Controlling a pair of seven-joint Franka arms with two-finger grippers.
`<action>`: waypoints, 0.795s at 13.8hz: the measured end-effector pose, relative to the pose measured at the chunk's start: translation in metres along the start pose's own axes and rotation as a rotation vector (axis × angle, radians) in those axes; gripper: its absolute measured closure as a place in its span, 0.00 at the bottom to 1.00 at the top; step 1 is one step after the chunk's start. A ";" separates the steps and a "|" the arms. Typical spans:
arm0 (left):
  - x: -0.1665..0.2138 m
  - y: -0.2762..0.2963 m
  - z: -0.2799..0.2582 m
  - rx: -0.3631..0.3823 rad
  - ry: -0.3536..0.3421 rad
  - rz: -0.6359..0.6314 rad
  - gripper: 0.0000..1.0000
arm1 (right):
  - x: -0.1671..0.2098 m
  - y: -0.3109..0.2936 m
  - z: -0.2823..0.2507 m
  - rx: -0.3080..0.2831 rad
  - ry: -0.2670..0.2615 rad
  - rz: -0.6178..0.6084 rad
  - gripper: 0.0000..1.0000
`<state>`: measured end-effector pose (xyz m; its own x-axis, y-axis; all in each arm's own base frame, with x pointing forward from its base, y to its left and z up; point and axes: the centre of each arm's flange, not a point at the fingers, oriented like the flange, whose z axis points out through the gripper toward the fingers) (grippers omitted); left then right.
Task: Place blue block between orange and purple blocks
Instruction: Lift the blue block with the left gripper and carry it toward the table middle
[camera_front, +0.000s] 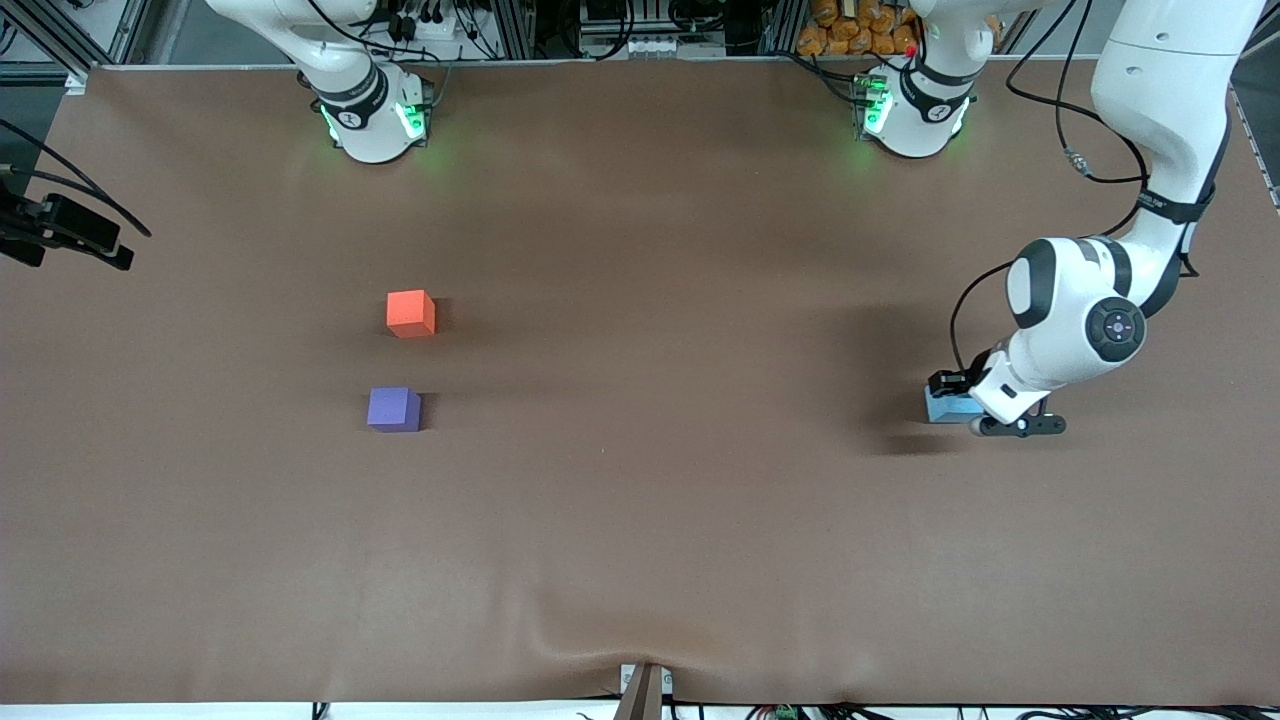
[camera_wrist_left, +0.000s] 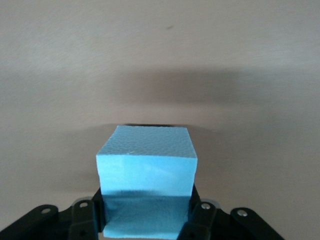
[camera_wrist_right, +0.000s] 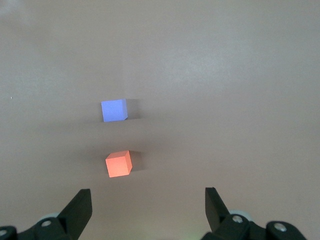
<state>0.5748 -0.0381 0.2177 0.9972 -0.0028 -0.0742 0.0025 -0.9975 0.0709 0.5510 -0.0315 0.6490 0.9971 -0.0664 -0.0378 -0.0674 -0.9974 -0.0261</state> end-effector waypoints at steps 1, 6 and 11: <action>0.001 0.016 -0.005 -0.008 0.009 0.025 0.40 | 0.000 0.000 0.000 0.000 0.000 0.000 0.00; -0.001 0.115 -0.032 -0.063 0.057 0.123 0.37 | 0.000 0.000 0.000 0.000 0.000 0.000 0.00; -0.023 0.265 -0.052 -0.121 0.086 -0.014 0.38 | 0.000 -0.001 0.000 0.000 -0.001 0.000 0.00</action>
<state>0.5563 -0.2989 0.2896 0.9997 0.0227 0.0094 0.0205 -0.9815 0.1905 0.5510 -0.0309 0.6489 0.9971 -0.0660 -0.0385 -0.0670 -0.9974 -0.0261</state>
